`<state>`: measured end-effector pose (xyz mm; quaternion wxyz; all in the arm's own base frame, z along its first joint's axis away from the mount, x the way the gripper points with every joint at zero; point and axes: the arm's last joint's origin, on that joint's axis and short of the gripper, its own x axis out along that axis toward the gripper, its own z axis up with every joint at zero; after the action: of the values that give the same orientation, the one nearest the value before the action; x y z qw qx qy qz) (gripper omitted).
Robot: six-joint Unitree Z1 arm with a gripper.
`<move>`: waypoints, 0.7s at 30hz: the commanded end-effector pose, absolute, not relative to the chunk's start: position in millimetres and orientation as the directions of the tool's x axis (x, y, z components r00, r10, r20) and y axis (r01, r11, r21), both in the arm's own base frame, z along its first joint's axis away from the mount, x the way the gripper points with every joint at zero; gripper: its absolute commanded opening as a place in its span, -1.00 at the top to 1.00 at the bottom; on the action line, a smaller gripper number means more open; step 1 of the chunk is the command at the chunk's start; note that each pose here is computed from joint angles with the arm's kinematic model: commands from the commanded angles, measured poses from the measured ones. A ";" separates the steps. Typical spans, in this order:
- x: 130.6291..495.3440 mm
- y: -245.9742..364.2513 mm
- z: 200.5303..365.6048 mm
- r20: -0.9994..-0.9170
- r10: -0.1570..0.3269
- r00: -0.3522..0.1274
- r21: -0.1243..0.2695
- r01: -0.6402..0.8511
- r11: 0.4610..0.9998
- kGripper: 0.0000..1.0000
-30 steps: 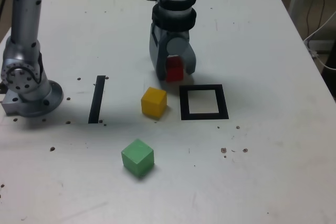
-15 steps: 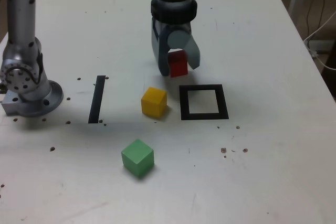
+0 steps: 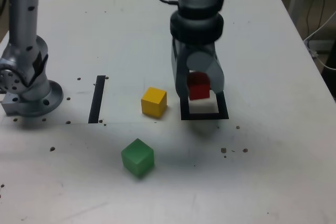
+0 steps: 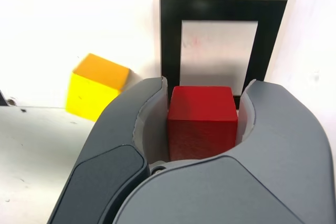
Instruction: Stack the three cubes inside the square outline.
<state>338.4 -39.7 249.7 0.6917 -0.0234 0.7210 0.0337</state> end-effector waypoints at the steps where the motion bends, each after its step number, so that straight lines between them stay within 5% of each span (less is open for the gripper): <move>1: 340.5 -43.2 246.7 -0.999 0.015 -0.052 0.019 -0.077 0.997 0.69; 21: 349.3 -37.2 233.8 -0.997 0.048 -0.062 0.052 -0.080 0.995 0.68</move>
<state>346.5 -39.5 237.4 0.6864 -0.0116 0.7258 0.0440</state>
